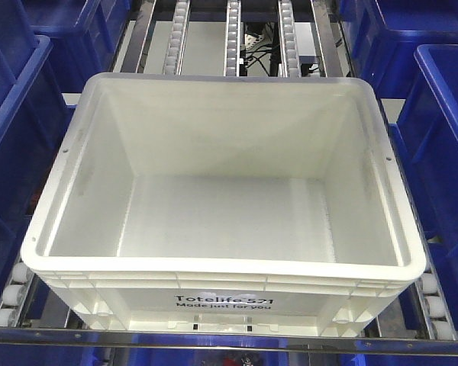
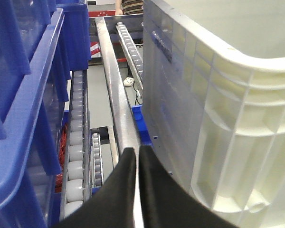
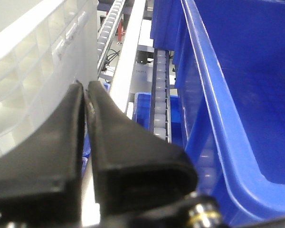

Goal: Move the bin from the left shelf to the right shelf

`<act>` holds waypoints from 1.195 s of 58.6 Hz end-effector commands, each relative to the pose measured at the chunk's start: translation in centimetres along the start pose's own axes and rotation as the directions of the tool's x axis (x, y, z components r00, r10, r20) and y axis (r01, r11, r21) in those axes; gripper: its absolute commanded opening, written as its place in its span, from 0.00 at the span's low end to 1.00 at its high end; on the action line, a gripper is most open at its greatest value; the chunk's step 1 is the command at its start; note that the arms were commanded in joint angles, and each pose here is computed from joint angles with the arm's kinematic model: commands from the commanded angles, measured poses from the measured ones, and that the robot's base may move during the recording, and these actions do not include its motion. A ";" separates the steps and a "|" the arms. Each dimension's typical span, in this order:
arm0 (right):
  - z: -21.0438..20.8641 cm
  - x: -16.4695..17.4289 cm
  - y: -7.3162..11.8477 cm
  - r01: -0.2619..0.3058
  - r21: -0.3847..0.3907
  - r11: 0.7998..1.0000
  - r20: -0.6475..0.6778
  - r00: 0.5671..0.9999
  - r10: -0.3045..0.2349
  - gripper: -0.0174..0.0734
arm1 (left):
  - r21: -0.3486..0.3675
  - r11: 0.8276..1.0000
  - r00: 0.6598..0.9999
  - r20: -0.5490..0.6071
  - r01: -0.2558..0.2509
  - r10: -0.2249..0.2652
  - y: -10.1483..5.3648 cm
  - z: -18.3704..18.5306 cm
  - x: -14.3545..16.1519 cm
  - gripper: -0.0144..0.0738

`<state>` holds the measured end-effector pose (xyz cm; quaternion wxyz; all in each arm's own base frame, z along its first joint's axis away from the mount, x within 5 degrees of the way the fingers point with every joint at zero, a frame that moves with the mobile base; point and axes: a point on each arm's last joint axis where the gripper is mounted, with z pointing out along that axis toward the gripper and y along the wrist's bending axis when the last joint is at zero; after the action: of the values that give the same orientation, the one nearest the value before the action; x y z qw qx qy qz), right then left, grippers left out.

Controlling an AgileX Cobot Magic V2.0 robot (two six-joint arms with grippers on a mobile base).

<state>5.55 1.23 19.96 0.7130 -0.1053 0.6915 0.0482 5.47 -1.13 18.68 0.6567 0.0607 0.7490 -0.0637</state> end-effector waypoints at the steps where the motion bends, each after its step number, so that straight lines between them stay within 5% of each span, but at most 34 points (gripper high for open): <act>1: 0.0 -0.1 0.0 0.006 0.005 1.000 0.058 0.998 -0.006 0.18 | -0.009 1.000 0.998 0.054 0.021 -0.020 0.1 0.1 0.0 0.16; 35: 0.0 -0.1 0.0 0.006 0.005 1.000 0.059 0.998 -0.006 0.18 | -0.009 1.000 0.998 0.054 0.019 -0.018 0.1 0.1 0.0 0.16; 43: 0.0 -0.1 0.0 0.006 0.005 1.000 0.059 0.998 -0.006 0.18 | -0.020 0.999 0.998 0.054 -0.043 0.045 0.2 0.1 0.0 0.16; 70: 0.0 -0.2 0.0 0.007 0.005 1.000 0.065 0.998 -0.007 0.18 | -0.021 0.998 0.997 0.055 -0.053 0.054 0.2 0.1 0.0 0.16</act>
<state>5.55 1.23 19.97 0.7133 -0.1052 0.6912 0.0483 5.48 -1.05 18.66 0.6577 0.0759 0.7482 -0.0443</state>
